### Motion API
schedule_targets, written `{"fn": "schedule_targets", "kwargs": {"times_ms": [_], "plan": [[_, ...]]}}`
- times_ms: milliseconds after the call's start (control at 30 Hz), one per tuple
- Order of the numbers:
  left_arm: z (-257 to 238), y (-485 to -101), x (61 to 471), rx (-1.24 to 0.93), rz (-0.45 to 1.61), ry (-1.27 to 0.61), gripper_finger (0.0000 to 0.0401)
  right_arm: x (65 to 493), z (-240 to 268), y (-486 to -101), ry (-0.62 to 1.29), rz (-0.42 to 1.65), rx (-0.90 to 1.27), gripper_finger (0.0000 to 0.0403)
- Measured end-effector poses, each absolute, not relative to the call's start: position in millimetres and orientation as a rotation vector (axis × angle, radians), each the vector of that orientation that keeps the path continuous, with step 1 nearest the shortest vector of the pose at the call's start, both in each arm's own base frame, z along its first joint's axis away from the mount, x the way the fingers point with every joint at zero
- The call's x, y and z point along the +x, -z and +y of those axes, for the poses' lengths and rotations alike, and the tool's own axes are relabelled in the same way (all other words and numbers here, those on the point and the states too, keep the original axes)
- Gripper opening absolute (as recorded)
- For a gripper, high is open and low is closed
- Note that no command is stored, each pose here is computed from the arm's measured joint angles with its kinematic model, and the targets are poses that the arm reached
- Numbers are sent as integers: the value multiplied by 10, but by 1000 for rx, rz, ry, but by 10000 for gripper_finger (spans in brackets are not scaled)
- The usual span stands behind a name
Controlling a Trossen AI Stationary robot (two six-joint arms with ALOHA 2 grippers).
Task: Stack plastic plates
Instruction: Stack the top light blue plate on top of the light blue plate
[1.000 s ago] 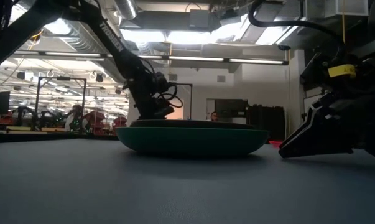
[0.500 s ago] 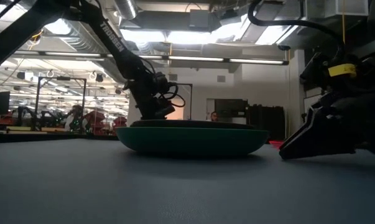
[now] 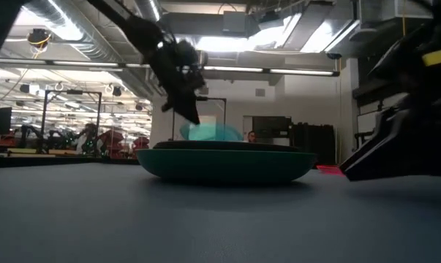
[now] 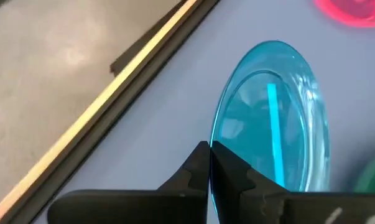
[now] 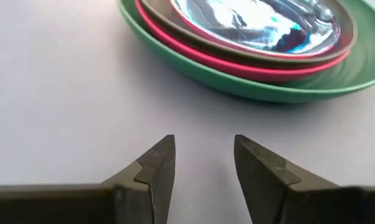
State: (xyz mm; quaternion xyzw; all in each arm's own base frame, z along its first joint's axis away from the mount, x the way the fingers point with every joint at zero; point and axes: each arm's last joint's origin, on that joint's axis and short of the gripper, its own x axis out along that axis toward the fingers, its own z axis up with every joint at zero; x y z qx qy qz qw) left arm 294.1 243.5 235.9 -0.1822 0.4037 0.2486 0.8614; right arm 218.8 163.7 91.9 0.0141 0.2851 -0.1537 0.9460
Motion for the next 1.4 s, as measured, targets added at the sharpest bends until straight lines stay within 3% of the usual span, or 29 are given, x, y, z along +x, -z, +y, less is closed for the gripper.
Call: {"fn": "schedule_targets", "kwargs": {"times_ms": [233, 467, 833, 1167, 1400], "plan": [[1949, -2789, 2967, -330, 804, -415, 0, 2123, 1706, -929, 330, 536, 19, 159], [1399, -2935, 3161, -301, 786, -268, 0, 2110, 1681, -925, 368, 523, -45, 159], [770, -2712, 3500, -252, 870, -146, 0, 2098, 1661, -920, 396, 516, -78, 159], [610, -2254, 3715, -236, 1015, -153, 0, 2095, 1656, -917, 398, 520, -84, 159], [597, -2149, 3755, -203, 1044, -151, 0, 2096, 1657, -918, 399, 518, -83, 159]]}}
